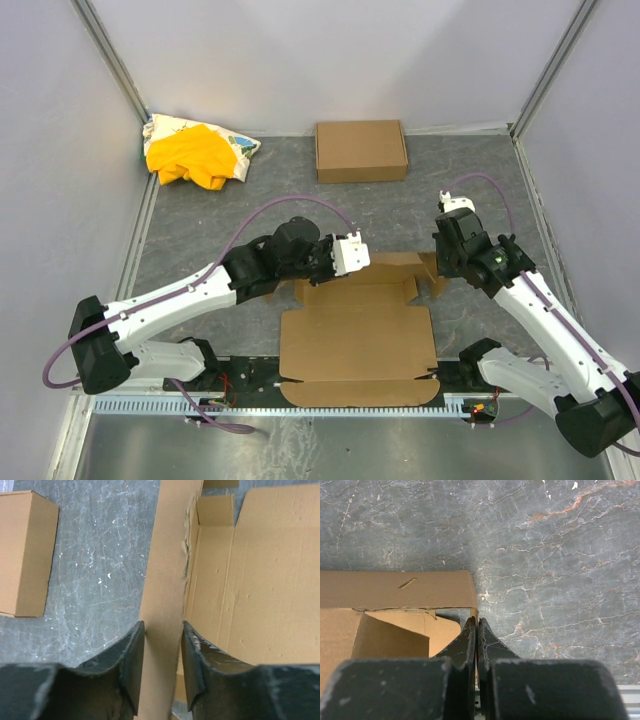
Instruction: Fold the paper box
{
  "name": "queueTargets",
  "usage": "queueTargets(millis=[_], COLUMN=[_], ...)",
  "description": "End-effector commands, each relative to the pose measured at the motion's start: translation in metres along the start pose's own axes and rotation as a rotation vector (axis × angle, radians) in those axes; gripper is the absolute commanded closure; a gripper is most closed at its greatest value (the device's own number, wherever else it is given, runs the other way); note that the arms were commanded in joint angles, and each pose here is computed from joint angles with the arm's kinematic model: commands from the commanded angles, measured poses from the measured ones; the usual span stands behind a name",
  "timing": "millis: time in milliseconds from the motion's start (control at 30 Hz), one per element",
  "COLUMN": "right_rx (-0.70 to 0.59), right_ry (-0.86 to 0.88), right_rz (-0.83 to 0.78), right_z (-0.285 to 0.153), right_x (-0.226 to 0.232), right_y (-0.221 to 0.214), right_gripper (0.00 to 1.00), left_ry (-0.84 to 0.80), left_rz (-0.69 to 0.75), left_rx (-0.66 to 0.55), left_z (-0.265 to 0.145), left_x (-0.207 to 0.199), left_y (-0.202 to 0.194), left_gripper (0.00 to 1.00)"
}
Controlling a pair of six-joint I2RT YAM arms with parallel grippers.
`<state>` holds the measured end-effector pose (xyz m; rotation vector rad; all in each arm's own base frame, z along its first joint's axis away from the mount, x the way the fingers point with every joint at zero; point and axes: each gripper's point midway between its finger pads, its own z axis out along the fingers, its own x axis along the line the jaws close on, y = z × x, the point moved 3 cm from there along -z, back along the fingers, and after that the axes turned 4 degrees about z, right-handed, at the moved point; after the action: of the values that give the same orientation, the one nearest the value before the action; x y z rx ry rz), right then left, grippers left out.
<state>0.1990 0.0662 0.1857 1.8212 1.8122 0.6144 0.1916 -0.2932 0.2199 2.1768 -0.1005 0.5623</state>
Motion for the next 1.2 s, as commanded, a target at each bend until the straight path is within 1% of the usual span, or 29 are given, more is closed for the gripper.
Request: queueTargets(millis=[0, 67, 200, 267, 300, 333, 367, 400, 467, 500, 600, 667, 733, 800, 900, 1033, 1167], right_rx=[0.007, 0.021, 0.044, 0.045, 0.043, 0.042, 0.042, 0.043, 0.045, 0.046, 0.066, 0.08, 0.089, 0.103, 0.115, 0.121, 0.134], right_ry=[0.025, 0.037, 0.06, 0.067, 0.072, 0.077, 0.083, 0.091, 0.106, 0.113, 0.132, 0.148, 0.16, 0.177, 0.179, 0.183, 0.197], right_rz=[0.017, 0.022, 0.025, 0.027, 0.029, 0.033, 0.033, 0.035, 0.04, 0.041, 0.034, 0.028, 0.027, 0.024, 0.022, 0.02, 0.021], right_z=[0.002, 0.004, 0.007, 0.006, 0.006, 0.005, 0.004, 0.003, 0.002, 0.001, 0.001, 0.0, -0.001, -0.002, -0.002, -0.003, -0.006], right_x=[0.002, 0.004, 0.008, 0.009, 0.009, 0.01, 0.011, 0.012, 0.014, 0.015, 0.019, 0.022, 0.024, 0.027, 0.027, 0.028, 0.031], right_y=[-0.002, -0.003, -0.005, -0.004, -0.004, -0.003, -0.003, -0.003, -0.002, -0.001, 0.0, 0.001, 0.001, 0.0, -0.002, -0.001, 0.002], right_gripper=[0.99, 0.99, 0.99, 0.99, 0.99, 0.99, 0.99, 0.99, 0.99, 0.99, 0.99, 0.99, 0.99, 0.99, 0.99, 0.99, 0.99], left_ry=[0.064, 0.114, 0.204, 0.303, 0.38, 0.455, 0.511, 0.532, 0.51, 0.474, 0.325, 0.31, 0.299, 0.274, 0.216, 0.193, 0.157], left_rz=[-0.144, -0.202, -0.265, -0.286, -0.313, -0.336, -0.353, -0.362, -0.384, -0.396, -0.404, -0.433, -0.439, -0.443, -0.447, -0.428, -0.427], left_rx=[-0.163, -0.199, -0.252, -0.272, -0.268, -0.258, -0.236, -0.206, -0.145, -0.125, -0.096, -0.075, -0.029, -0.004, -0.02, -0.068, -0.045], left_z=[-0.014, -0.021, -0.038, -0.049, -0.053, -0.056, -0.058, -0.056, -0.043, -0.035, -0.008, 0.0, 0.008, 0.011, 0.008, -0.004, -0.002], left_x=[0.019, 0.029, 0.049, 0.066, 0.077, 0.089, 0.1, 0.108, 0.117, 0.116, 0.099, 0.093, 0.086, 0.077, 0.062, 0.049, 0.035], left_y=[0.049, 0.06, 0.079, 0.086, 0.085, 0.083, 0.081, 0.077, 0.07, 0.069, 0.065, 0.058, 0.044, 0.034, 0.031, 0.026, 0.012], left_gripper=[0.55, 0.51, 0.44, 0.37, 0.32, 0.29, 0.29, 0.29, 0.32, 0.33, 0.34, 0.35, 0.36, 0.39, 0.39, 0.33, 0.31])
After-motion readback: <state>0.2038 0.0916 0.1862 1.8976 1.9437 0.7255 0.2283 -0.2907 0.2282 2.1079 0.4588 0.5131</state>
